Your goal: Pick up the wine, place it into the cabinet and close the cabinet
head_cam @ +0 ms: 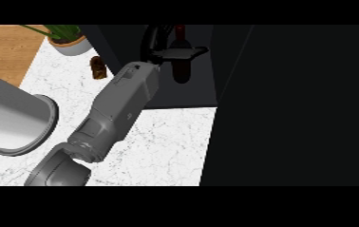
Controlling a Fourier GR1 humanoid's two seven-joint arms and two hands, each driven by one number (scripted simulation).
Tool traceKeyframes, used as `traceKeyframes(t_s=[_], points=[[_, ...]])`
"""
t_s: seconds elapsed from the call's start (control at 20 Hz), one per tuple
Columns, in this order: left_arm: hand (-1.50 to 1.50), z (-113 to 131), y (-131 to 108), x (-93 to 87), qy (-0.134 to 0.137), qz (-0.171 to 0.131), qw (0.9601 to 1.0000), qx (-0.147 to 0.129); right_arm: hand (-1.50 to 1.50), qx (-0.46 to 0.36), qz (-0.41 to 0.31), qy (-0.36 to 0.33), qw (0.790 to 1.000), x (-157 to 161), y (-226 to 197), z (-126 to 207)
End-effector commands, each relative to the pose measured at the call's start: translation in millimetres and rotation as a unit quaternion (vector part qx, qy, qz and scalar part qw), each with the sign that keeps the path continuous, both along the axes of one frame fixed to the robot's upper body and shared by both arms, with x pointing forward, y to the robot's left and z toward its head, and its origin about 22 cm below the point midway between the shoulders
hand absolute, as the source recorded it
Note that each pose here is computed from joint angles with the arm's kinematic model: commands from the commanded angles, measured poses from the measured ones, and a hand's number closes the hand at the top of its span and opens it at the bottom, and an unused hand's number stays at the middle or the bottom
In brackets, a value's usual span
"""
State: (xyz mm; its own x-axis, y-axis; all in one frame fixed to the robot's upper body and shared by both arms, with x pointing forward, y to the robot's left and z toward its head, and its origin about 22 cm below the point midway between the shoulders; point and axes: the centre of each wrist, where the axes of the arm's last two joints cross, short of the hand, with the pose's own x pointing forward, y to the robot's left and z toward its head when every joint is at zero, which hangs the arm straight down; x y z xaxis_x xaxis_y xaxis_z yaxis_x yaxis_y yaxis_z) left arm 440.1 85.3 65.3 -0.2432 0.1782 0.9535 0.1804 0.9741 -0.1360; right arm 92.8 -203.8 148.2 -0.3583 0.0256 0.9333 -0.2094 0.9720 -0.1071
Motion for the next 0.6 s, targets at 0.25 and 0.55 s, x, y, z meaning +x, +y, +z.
traceKeyframes(t_s=[0.25, 0.55], points=[[-1.50, -16, 2, -13.7, 0.008, -0.042, 0.9982, -0.042, -1.50, 0.060, 0.014, -0.003, 0.998, -33, 0, 42], [-1.50, -36, 3, -36.0, 0.013, -0.080, 0.9949, -0.061, -1.50, 0.053, 0.008, -0.001, 0.999, -35, -3, 44]])
